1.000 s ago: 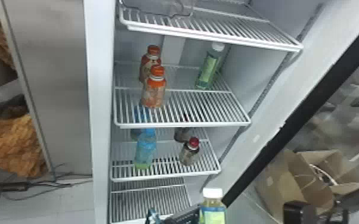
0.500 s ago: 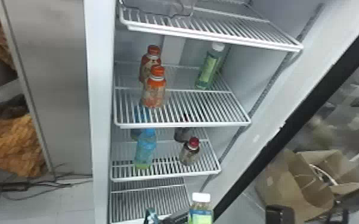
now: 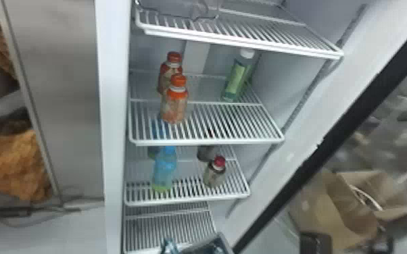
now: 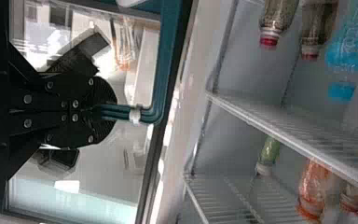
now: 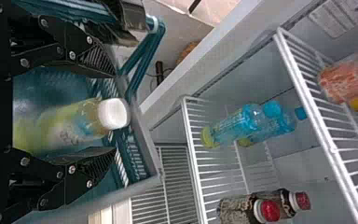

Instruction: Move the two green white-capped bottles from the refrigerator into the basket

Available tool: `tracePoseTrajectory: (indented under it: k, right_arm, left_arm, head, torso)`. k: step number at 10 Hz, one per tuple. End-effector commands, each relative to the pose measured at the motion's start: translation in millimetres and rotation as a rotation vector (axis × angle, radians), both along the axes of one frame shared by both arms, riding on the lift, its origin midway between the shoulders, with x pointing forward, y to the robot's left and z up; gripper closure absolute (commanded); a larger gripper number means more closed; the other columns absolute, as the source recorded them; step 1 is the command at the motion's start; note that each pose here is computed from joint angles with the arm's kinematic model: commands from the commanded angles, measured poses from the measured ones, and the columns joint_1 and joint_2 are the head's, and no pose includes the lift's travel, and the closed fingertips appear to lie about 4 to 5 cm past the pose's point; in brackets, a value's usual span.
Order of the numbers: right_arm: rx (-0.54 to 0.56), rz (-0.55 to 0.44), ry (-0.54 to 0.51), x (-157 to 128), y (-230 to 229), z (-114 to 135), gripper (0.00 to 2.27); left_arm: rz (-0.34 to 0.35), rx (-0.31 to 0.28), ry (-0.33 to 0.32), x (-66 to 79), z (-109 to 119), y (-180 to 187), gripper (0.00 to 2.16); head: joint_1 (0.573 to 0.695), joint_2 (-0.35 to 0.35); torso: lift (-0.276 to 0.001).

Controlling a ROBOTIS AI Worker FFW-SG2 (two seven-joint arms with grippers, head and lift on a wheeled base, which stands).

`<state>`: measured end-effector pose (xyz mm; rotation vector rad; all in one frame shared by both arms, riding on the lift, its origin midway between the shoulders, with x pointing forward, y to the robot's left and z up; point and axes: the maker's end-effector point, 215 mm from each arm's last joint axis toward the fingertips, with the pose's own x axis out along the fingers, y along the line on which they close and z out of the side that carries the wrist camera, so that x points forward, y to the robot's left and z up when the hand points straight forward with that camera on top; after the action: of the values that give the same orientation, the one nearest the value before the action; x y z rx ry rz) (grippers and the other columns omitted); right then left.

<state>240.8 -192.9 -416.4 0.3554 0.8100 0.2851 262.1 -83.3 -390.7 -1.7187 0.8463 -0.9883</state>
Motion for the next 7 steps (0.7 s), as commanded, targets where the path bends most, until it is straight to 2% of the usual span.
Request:
tracePoseTrajectory:
  k: [1,5,7]
  right_arm:
    - [-0.006,0.0,-0.015,2,-1,5,0.55]
    - [-0.066,-0.032,-0.139,28,-17,31,0.52]
    - [-0.127,-0.048,-0.22,45,-30,52,0.52]
  left_arm:
    - [0.0,0.003,0.0,0.1,-1,0,1.22]
    - [-0.005,0.005,-0.005,0.2,0,-1,1.22]
    - [-0.007,0.004,-0.007,0.4,1,-1,1.21]
  head:
    - [0.695,-0.35]
    - [0.695,-0.35]
    - [0.695,-0.35]
  torso:
    - [-0.004]
    - [-0.004]
    - [-0.004]
